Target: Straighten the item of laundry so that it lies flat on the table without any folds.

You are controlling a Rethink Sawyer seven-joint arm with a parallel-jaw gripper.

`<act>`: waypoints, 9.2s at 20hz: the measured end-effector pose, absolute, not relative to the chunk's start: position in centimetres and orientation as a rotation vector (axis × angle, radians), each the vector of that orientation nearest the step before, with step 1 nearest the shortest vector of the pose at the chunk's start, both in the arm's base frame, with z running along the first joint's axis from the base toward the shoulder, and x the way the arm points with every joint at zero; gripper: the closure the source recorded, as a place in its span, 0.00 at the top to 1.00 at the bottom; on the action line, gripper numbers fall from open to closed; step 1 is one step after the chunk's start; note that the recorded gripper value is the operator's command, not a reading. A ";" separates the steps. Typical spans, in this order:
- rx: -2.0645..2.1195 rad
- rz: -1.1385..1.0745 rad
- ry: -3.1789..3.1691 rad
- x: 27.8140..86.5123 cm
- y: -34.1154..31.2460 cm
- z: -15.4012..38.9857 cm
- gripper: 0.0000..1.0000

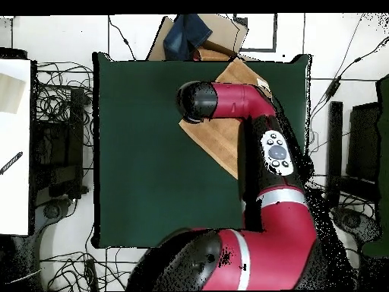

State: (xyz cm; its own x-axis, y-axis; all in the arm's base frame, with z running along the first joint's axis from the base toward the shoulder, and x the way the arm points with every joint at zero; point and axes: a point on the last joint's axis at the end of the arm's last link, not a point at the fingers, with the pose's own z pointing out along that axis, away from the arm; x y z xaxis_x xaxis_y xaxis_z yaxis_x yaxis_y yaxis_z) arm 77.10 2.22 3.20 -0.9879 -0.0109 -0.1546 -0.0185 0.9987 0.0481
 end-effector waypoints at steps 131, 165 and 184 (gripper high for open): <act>0.110 0.078 3.078 76.0 -1.9 -5.5 0.00; 0.091 -0.002 3.011 79.2 -2.5 -4.2 1.00; 0.082 -0.121 3.112 84.3 -1.0 -5.8 1.00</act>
State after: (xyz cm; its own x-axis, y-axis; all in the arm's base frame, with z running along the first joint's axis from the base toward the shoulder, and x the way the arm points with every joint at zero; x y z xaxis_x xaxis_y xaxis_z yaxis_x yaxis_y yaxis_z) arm 84.29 -1.05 -5.85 -0.9983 0.0516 -0.0282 0.0536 0.9956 -0.0772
